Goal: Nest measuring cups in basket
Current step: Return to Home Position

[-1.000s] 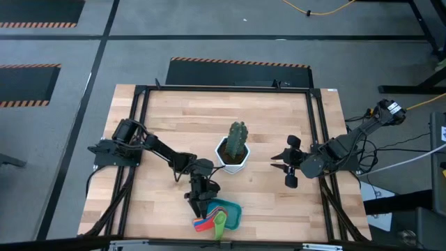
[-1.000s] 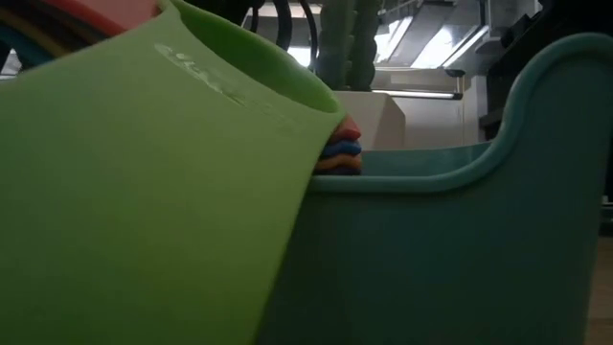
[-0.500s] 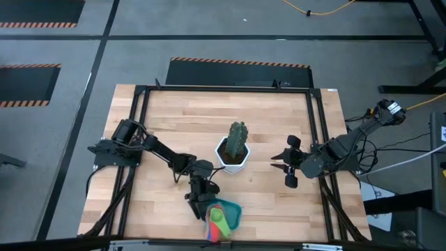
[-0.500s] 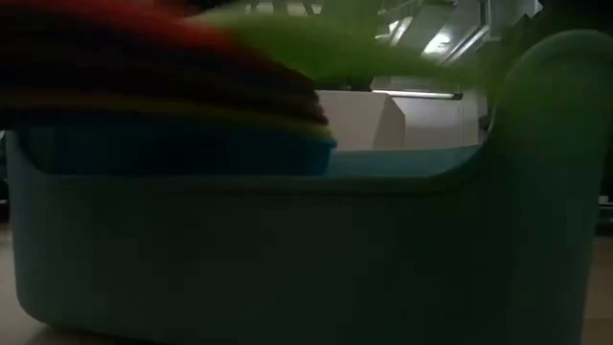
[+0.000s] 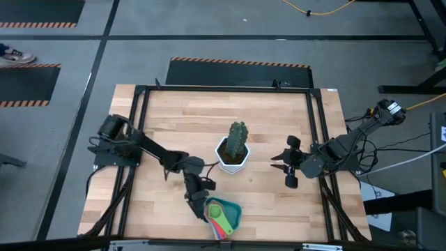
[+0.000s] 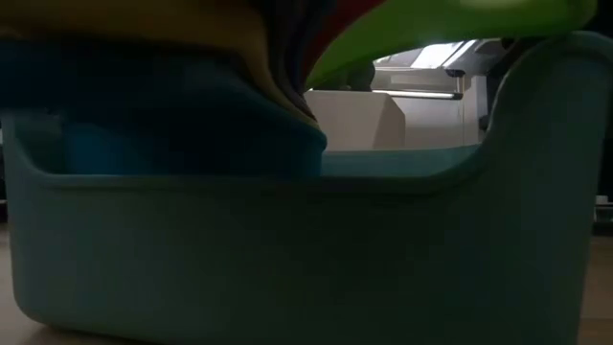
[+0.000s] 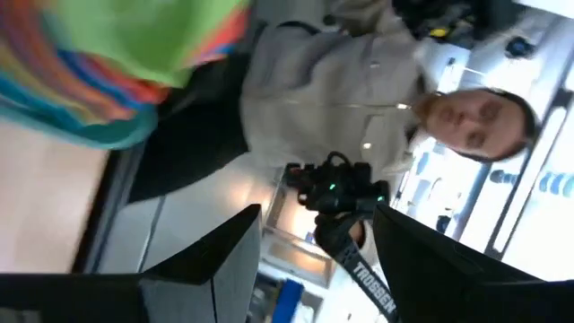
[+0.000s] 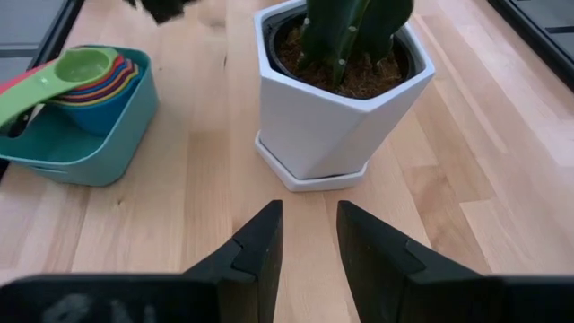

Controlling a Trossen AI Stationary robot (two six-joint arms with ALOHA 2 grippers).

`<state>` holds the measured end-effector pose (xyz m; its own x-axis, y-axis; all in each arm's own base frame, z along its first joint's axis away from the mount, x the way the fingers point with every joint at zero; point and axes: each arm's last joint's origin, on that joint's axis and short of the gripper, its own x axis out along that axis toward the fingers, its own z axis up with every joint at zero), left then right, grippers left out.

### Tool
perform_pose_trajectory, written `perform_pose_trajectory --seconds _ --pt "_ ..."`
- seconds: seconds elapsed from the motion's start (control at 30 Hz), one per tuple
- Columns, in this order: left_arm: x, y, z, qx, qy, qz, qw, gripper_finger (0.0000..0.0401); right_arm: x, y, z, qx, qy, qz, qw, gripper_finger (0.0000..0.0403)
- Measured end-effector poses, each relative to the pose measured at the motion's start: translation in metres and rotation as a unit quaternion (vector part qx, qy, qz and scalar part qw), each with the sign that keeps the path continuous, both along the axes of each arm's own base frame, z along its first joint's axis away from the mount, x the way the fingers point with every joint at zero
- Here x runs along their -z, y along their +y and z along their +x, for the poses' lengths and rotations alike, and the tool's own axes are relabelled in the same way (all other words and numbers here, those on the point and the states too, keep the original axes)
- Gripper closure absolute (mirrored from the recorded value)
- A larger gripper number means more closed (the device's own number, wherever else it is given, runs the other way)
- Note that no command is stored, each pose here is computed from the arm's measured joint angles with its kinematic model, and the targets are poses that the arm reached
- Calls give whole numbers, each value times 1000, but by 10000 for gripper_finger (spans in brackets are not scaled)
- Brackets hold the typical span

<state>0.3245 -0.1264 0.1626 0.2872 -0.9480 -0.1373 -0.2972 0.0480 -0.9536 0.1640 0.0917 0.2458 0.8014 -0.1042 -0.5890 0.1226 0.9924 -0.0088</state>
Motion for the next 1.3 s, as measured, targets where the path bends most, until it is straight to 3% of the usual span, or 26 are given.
perform_pose_trajectory --seconds 0.23,0.37,0.47,0.63,0.73,0.87,1.07,1.13,1.2,1.3 --pt "-32 1 -19 -60 -128 32 989 194 1 1 0 -6 4 4 1000 290" --pt "-53 4 -26 -94 -241 68 963 194 1 1 1 -6 4 4 1000 290" --pt "-69 12 -29 -124 -345 111 924 194 1 1 1 -6 3 5 1000 290" --pt "-89 34 -30 -169 -497 207 826 194 1 1 1 -7 2 4 1000 290" --pt "-100 53 -32 -185 -552 262 770 194 1 1 1 -7 5 2 1000 290" --pt "-109 81 -40 -198 -565 361 715 194 1 1 1 -7 4 2 1000 290" --pt "-120 112 -68 -207 -511 534 641 194 1 1 1 -5 3 5 1000 290" --pt "-129 118 -81 -208 -509 567 614 194 1 1 1 -7 3 2 1000 290" --pt "-138 120 -98 -204 -508 586 597 194 1 1 1 -8 3 2 1000 290" --pt "-151 121 -125 -201 -518 593 583 194 1 1 1 -7 3 4 1000 290"
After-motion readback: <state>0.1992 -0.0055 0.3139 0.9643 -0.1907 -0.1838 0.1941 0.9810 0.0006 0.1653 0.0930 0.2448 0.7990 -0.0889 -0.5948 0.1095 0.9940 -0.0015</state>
